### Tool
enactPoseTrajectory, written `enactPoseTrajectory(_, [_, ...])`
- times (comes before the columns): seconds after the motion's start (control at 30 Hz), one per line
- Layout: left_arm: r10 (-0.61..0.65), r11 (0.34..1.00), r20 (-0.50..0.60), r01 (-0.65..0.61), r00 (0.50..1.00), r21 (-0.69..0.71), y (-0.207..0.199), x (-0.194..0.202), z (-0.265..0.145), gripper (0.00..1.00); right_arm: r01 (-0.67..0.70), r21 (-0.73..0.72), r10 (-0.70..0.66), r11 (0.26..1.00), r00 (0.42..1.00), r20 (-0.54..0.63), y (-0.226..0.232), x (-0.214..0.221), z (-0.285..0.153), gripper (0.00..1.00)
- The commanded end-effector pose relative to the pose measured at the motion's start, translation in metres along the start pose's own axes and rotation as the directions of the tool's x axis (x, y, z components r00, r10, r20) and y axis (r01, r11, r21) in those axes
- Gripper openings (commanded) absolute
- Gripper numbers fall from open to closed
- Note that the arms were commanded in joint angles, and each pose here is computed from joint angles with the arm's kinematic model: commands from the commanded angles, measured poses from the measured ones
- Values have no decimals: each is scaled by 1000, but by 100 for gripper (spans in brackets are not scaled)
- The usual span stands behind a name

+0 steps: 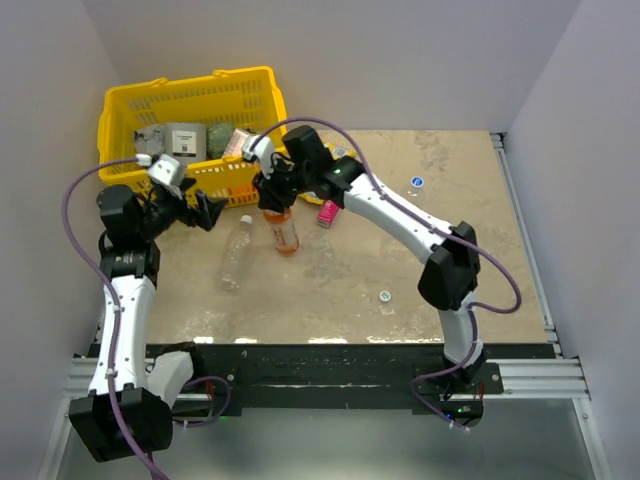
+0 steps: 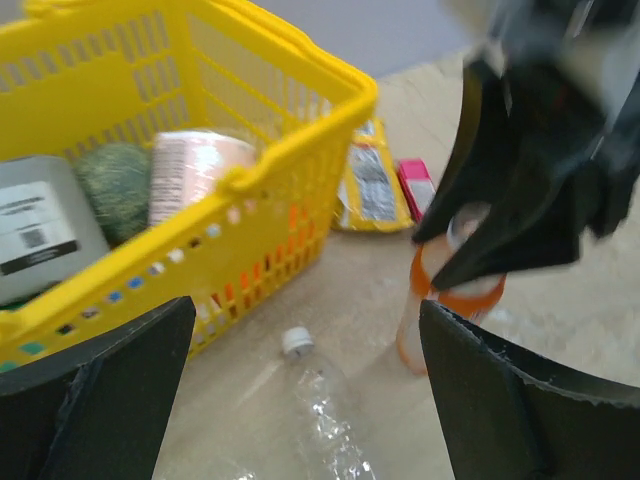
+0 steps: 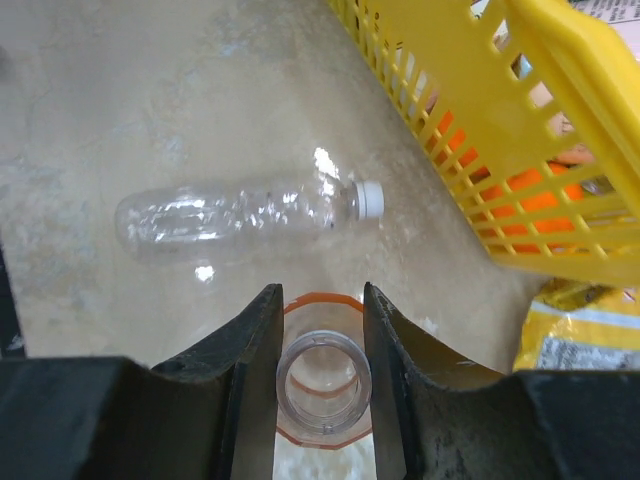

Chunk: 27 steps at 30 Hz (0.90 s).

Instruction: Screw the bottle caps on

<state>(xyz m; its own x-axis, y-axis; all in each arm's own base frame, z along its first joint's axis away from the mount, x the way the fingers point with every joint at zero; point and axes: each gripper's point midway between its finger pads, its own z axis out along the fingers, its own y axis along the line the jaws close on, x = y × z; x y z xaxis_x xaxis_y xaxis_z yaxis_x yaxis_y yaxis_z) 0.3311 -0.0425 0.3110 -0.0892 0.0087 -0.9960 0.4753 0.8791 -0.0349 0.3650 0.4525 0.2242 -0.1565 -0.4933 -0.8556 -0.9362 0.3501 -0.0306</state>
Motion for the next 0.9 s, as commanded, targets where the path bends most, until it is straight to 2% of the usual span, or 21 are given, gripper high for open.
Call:
enactPoseTrajectory(0.0, [216,929,-19,-199,976,313,-62,60,7,100,88,-71,-79,994,989,122,9,-54,-108,0])
enactPoseTrajectory(0.07, [230,889,4,-212,973,406,-84,75,5,100,147,-137,-124,980,979,163,26,-62,-135,0])
enactPoseTrajectory(0.1, [206,868,-7,-180,978,463,-100,88,5,100,163,-160,-137,974,977,164,33,-61,-142,0])
enactPoseTrajectory(0.13, [205,850,31,-194,978,491,-106,85,8,100,198,-168,-165,966,967,194,41,-68,-157,0])
enactPoseTrajectory(0.2, [152,809,24,-138,988,572,-138,92,10,100,216,-212,-167,953,959,228,54,-75,-169,0])
enactPoseTrajectory(0.23, [157,798,72,-170,985,579,-144,85,14,100,204,-223,-150,953,960,237,57,-78,-174,0])
enactPoseTrajectory(0.27, [124,800,69,-141,990,583,-149,84,16,100,197,-232,-139,953,960,241,60,-81,-178,0])
enactPoseTrajectory(0.57, [73,707,98,-121,993,697,-202,82,40,100,176,-301,-114,937,971,211,77,-78,-185,0])
enactPoseTrajectory(0.73, [67,594,130,-144,989,791,-244,81,36,100,176,-302,-115,937,971,208,84,-75,-185,0])
enactPoseTrajectory(0.8, [44,552,103,-110,994,826,-261,82,30,100,175,-300,-115,938,971,208,84,-75,-186,0])
enactPoseTrajectory(0.87, [36,540,81,-88,996,837,-267,86,29,100,171,-300,-108,938,971,213,86,-76,-190,0])
